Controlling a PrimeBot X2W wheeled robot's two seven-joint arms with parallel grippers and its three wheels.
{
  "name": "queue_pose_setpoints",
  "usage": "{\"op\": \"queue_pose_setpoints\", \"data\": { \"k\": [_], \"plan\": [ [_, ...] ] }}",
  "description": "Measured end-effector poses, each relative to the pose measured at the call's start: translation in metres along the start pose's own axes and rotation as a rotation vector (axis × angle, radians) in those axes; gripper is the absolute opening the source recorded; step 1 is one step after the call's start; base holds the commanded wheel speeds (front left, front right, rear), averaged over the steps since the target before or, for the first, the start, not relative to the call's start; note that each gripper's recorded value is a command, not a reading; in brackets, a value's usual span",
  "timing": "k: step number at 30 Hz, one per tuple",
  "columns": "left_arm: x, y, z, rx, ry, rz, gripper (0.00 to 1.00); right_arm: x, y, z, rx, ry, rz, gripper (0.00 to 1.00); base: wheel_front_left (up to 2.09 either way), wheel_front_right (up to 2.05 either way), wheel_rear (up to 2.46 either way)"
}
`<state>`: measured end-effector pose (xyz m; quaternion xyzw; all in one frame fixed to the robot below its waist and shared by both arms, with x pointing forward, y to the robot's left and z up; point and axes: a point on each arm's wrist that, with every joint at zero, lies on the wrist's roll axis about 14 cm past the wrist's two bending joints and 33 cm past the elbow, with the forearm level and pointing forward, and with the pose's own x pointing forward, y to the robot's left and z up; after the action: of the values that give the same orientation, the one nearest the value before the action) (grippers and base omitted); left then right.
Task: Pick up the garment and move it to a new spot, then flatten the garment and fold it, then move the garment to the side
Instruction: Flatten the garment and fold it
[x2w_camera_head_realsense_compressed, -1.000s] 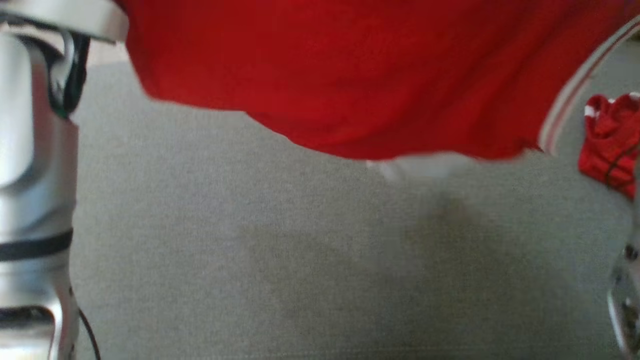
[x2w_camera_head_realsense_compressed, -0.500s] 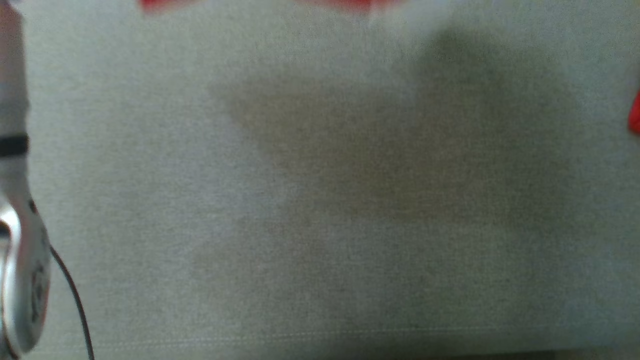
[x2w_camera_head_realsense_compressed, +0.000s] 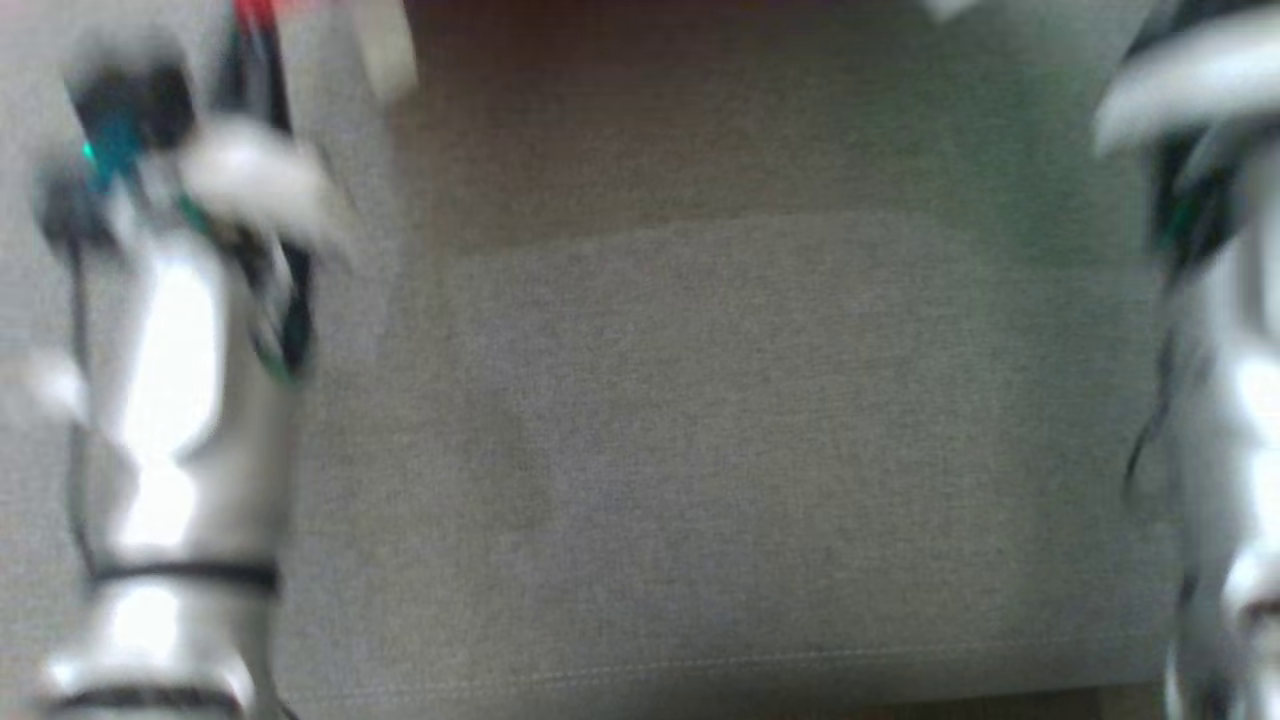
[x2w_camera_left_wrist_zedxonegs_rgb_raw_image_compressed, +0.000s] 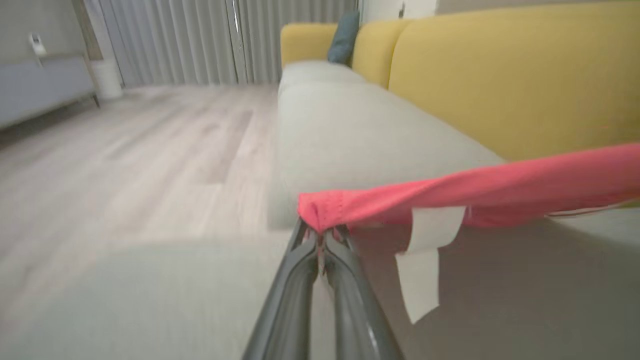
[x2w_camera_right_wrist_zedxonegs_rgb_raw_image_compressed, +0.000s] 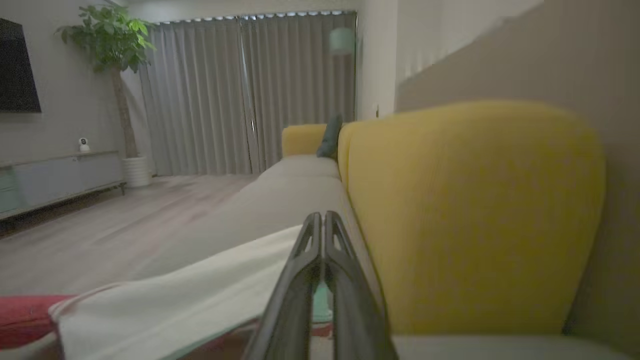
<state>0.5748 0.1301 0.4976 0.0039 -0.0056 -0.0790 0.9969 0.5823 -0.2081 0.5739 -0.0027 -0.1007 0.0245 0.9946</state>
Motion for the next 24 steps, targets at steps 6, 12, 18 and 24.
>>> {"op": "queue_pose_setpoints", "data": {
  "k": [6,12,18,24],
  "plan": [
    [-0.082,-0.012,-0.087,-0.165,0.222,0.079,0.00,-0.107,0.003,-0.082,0.123,0.238,-0.042,0.00,0.00,0.00,0.00],
    [-0.130,-0.024,-0.109,-0.182,0.303,0.079,0.00,-0.178,0.004,-0.093,0.167,0.335,-0.075,0.00,0.00,0.00,0.00],
    [-0.171,-0.030,-0.117,-0.177,0.343,0.074,0.00,-0.246,0.004,-0.103,0.201,0.447,-0.115,0.00,0.00,0.00,0.00],
    [-0.214,-0.038,-0.124,-0.182,0.380,0.078,0.00,-0.285,0.011,-0.102,0.261,0.489,-0.143,0.00,0.00,0.00,0.00]
  ]
}}
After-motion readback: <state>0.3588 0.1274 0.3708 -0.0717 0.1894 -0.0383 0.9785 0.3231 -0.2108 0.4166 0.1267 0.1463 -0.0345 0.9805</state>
